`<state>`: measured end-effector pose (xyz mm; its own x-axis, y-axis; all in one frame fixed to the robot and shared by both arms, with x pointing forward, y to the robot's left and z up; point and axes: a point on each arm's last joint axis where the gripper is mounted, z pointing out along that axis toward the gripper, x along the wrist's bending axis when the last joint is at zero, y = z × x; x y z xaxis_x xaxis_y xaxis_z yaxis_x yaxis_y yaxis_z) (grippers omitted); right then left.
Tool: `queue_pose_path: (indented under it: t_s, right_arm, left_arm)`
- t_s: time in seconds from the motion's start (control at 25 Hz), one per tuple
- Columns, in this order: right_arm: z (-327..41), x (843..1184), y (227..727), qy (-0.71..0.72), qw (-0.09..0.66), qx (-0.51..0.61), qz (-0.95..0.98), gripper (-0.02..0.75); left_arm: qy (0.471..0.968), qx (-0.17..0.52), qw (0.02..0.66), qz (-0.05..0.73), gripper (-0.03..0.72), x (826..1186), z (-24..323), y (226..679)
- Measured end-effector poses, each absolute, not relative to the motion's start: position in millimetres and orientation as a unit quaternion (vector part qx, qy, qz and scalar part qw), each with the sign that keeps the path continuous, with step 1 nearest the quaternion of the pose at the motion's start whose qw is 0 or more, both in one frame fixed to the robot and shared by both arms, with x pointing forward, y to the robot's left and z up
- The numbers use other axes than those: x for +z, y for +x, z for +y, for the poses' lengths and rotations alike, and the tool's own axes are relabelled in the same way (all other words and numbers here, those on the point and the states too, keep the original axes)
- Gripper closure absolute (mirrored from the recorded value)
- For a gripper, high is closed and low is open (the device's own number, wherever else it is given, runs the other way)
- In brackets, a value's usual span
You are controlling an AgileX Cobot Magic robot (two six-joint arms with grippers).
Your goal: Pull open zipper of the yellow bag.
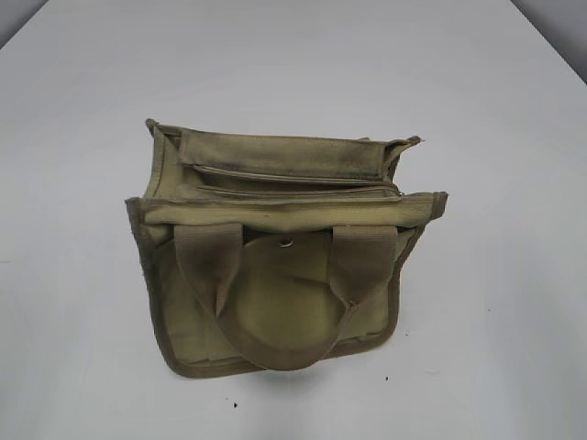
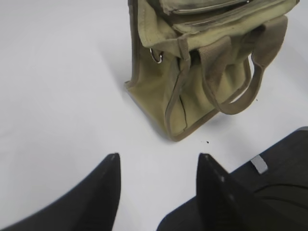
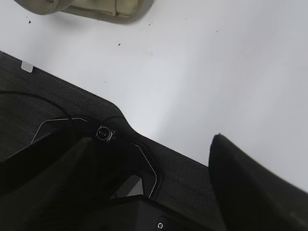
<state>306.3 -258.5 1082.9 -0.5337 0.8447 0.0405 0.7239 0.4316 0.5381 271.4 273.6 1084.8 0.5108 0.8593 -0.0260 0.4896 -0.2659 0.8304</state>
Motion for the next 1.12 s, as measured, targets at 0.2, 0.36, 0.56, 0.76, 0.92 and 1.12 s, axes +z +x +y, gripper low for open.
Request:
queue_pose_path:
  t_s: [0.2, 0.36, 0.56, 0.76, 0.92, 1.12]
  right_arm:
    - [-270.4, 1051.2, 277.6, 0.453, 0.156, 0.296, 0.826, 0.176]
    - [-275.4, 1042.3, 265.9, 0.436, 0.189, 0.33, 0.816, 0.176]
    - [-276.7, 1043.7, 262.6, 0.421, 0.204, 0.339, 0.816, 0.176]
    - [-276.7, 1043.8, 262.6, 0.419, 0.205, 0.34, 0.816, 0.176]
    - [-275.8, 1044.0, 262.1, 0.419, 0.2, 0.344, 0.816, 0.176]
    - [-275.4, 1044.1, 261.9, 0.42, 0.198, 0.346, 0.815, 0.176]
  left_arm:
    - [0.745, 0.262, 0.445, 0.423, 0.292, 1071.3, 285.1, 245.1]
    - [0.741, 0.268, 0.45, 0.419, 0.291, 1069.5, 287.0, 240.8]
    - [0.756, 0.254, 0.426, 0.427, 0.291, 1059.6, 287.1, 241.5]
    - [0.757, 0.253, 0.425, 0.428, 0.291, 1059.3, 287.2, 241.4]
    - [0.757, 0.253, 0.425, 0.428, 0.291, 1059.3, 287.2, 241.4]
    - [0.757, 0.254, 0.425, 0.428, 0.295, 1059.3, 287.2, 241.4]
